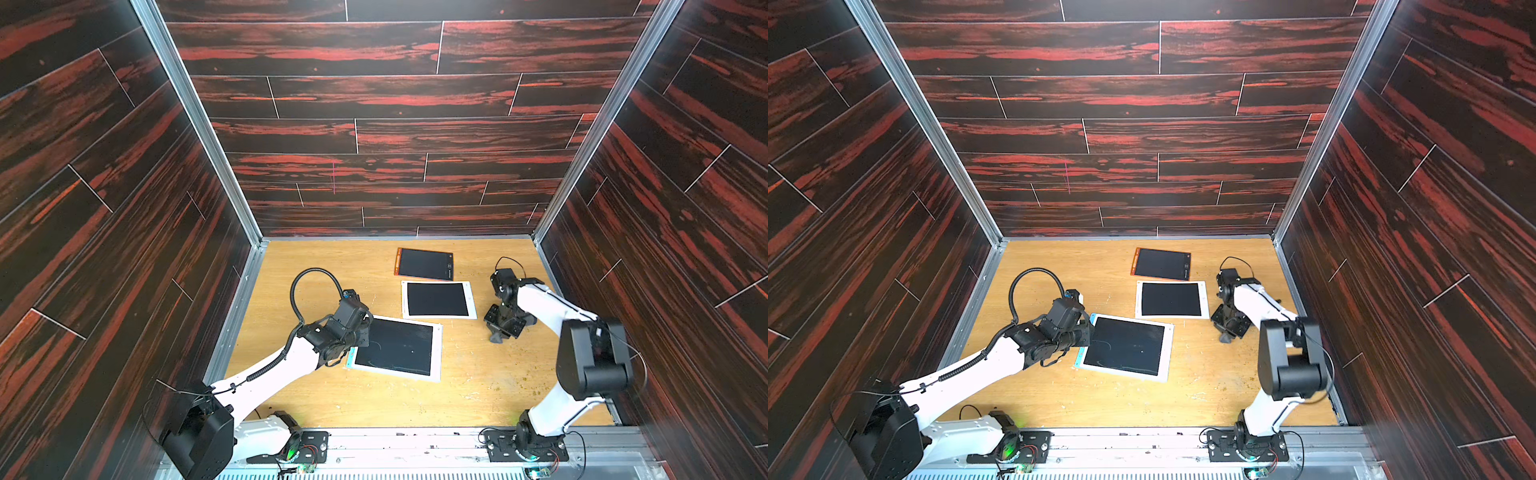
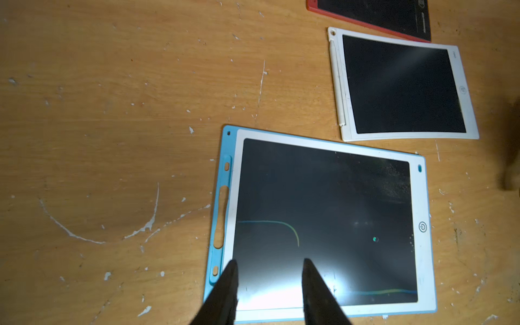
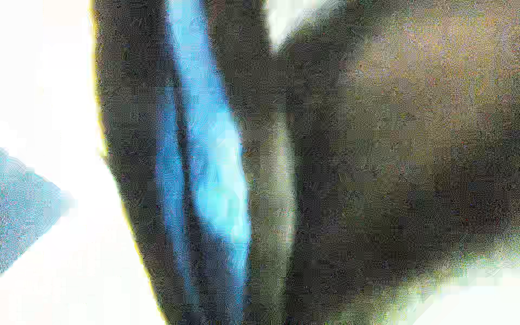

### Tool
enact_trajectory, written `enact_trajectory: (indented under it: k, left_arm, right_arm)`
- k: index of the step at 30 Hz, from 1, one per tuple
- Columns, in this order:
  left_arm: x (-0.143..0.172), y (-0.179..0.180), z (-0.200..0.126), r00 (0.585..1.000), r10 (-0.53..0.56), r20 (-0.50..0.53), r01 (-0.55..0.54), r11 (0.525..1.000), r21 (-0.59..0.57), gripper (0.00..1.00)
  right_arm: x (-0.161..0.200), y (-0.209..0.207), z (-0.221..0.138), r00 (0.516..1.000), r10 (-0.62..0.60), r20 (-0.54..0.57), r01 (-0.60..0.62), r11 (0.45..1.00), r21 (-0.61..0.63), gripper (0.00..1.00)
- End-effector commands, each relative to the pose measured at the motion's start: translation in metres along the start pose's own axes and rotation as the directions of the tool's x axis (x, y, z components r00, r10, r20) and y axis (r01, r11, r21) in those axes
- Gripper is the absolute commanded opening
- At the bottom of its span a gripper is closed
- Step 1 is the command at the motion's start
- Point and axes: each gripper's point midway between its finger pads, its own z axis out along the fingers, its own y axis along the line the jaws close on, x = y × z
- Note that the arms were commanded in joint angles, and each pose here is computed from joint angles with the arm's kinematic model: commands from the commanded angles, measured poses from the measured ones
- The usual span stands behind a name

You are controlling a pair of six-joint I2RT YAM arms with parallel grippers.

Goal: Wipe the drawing tablet
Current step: Place the cleaning item at the center of the board, then pick up the cleaning item at the center of the board.

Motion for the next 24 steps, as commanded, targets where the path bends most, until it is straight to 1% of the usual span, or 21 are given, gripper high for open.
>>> enact_trajectory:
  k: [1, 2, 3, 4, 5, 6, 10, 13, 16, 18, 20, 22, 24]
  left_arm:
    - [0.003, -0.006, -0.002, 1.0, -0.001, -0.001, 0.001, 0.999, 0.044, 0.39]
    - [0.003, -0.007, -0.001, 1.0, -0.001, -0.001, 0.001, 0.999, 0.052, 0.39]
    - [0.004, -0.008, -0.001, 1.0, 0.001, -0.002, -0.001, 0.998, 0.056, 0.39]
    - [0.004, -0.009, 0.0, 1.0, 0.004, -0.002, -0.004, 0.998, 0.062, 0.39]
    - [0.004, -0.01, 0.0, 1.0, 0.006, -0.004, -0.006, 0.998, 0.067, 0.39]
    - [0.005, -0.011, 0.001, 1.0, 0.011, -0.006, -0.01, 0.997, 0.071, 0.39]
    - [0.005, -0.01, 0.003, 1.0, 0.018, -0.005, -0.017, 0.998, 0.068, 0.4]
    - [0.004, -0.01, 0.004, 1.0, 0.023, -0.001, -0.023, 0.998, 0.067, 0.4]
    - [0.005, -0.01, 0.004, 1.0, 0.029, -0.002, -0.029, 0.997, 0.066, 0.4]
    - [0.004, -0.01, 0.005, 0.999, 0.033, 0.002, -0.033, 0.997, 0.065, 0.4]
    - [0.004, -0.01, 0.007, 0.999, 0.035, 0.001, -0.035, 0.997, 0.067, 0.4]
    - [0.003, -0.012, 0.008, 0.999, 0.034, -0.001, -0.034, 0.997, 0.075, 0.4]
    - [0.004, -0.013, 0.01, 0.999, 0.033, -0.006, -0.033, 0.996, 0.082, 0.4]
  right_arm:
    - [-0.023, -0.007, -0.002, 0.998, 0.036, 0.044, -0.039, 0.997, 0.06, 0.6]
    - [-0.027, -0.006, -0.002, 0.999, 0.035, 0.041, -0.038, 0.997, 0.067, 0.7]
    - [-0.03, -0.004, -0.002, 0.999, 0.03, 0.04, -0.033, 0.997, 0.072, 0.76]
    - [-0.033, -0.002, -0.005, 0.999, 0.024, 0.048, -0.028, 0.997, 0.07, 0.79]
    - [-0.036, -0.001, -0.009, 0.998, 0.023, 0.059, -0.027, 0.997, 0.068, 0.85]
    - [-0.041, 0.001, -0.015, 0.997, 0.015, 0.078, -0.019, 0.998, 0.055, 0.87]
    - [-0.053, 0.009, -0.043, 0.99, 0.005, 0.138, -0.002, 1.0, -0.023, 0.9]
    - [-0.061, 0.006, -0.061, 0.986, 0.045, 0.158, -0.034, 0.997, -0.074, 0.91]
    - [-0.068, -0.002, -0.071, 0.982, 0.096, 0.162, -0.074, 0.988, -0.135, 0.91]
    - [-0.068, -0.013, -0.067, 0.979, 0.152, 0.135, -0.129, 0.978, -0.165, 0.91]
    - [-0.064, -0.024, -0.054, 0.976, 0.205, 0.074, -0.188, 0.964, -0.186, 0.91]
    - [-0.062, -0.028, -0.04, 0.974, 0.226, 0.031, -0.215, 0.954, -0.21, 0.91]
    - [-0.062, -0.027, -0.024, 0.975, 0.222, -0.007, -0.22, 0.956, -0.196, 0.91]
